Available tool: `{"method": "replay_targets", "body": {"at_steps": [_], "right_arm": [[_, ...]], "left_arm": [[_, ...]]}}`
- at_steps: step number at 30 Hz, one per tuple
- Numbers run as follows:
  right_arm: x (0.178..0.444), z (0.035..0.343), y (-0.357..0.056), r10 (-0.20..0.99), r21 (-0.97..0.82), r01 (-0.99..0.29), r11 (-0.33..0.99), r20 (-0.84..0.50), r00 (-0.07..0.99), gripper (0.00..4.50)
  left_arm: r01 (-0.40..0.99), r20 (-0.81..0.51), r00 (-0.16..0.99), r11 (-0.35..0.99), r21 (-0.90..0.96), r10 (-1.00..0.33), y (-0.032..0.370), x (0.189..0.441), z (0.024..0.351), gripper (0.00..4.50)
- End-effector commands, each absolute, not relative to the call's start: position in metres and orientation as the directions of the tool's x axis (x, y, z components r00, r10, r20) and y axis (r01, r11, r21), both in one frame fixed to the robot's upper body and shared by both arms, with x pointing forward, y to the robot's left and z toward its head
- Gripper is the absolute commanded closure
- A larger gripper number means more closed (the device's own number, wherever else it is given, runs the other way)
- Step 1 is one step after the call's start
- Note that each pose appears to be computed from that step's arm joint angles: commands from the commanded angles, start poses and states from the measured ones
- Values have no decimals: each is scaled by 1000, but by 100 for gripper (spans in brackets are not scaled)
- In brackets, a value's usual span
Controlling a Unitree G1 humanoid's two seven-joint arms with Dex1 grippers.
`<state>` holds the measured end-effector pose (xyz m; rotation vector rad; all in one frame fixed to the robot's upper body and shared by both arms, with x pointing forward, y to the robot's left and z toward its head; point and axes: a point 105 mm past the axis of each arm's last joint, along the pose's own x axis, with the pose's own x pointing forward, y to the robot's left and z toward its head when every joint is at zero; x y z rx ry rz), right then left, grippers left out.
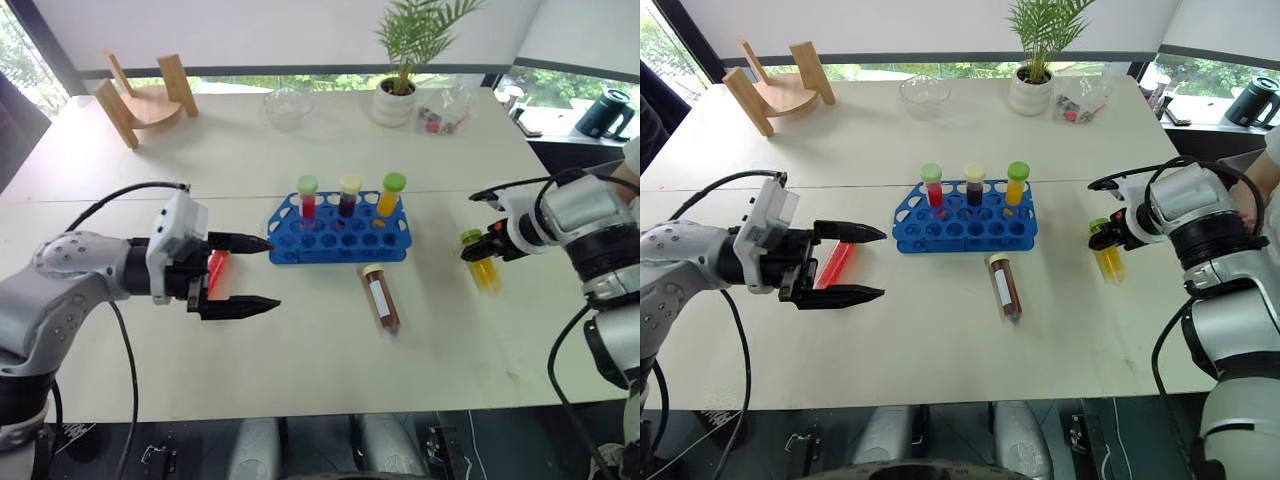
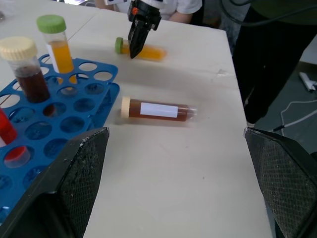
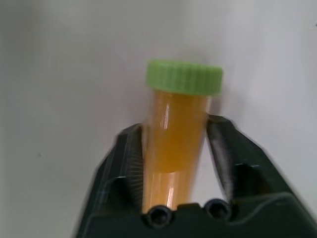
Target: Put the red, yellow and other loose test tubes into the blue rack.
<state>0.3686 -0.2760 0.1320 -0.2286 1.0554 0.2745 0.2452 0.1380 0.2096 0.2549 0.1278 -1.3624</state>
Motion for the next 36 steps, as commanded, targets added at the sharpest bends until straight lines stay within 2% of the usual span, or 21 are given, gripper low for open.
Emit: {"method": "replay_targets", "body": {"at_steps": [1, 4, 6, 8, 9, 12, 16, 18, 23, 27, 36], "right_arm": [[374, 139, -270, 133, -58, -362, 930, -866, 481, 371], [376, 157, -262, 172, -33, -360, 932, -835, 522, 371], [379, 186, -240, 278, -39, -449, 893, -736, 617, 371], [375, 214, -213, 405, -22, -518, 855, -595, 694, 371], [371, 221, -205, 444, -5, -532, 847, -544, 712, 371], [356, 236, -178, 552, -21, -577, 817, -265, 791, 371], [336, 239, -160, 555, -60, -552, 832, 73, 829, 371], [331, 235, -154, 544, -93, -536, 839, 165, 823, 371], [339, 209, -147, 517, -141, -498, 855, 278, 809, 371], [342, 192, -137, 525, -149, -504, 851, 291, 800, 371], [344, 181, -126, 540, -155, -519, 841, 308, 783, 371]], "left_arm": [[967, -243, 232, 197, 161, -942, 140, 249, 216, 0], [960, -243, 261, 225, 166, -934, 145, 251, 216, 0], [951, -235, 294, 259, 170, -927, 149, 252, 216, 0], [942, -225, 324, 290, 172, -919, 152, 253, 217, 0], [939, -223, 331, 298, 173, -917, 153, 253, 217, 0], [933, -216, 350, 319, 168, -911, 153, 253, 216, 0], [928, -210, 365, 335, 165, -907, 154, 252, 217, 0], [926, -209, 368, 338, 166, -906, 154, 252, 218, 0], [928, -208, 363, 332, 169, -908, 152, 254, 222, 0], [929, -209, 358, 326, 174, -910, 150, 255, 224, 0], [928, -214, 362, 329, 175, -907, 150, 253, 225, 0]]}}
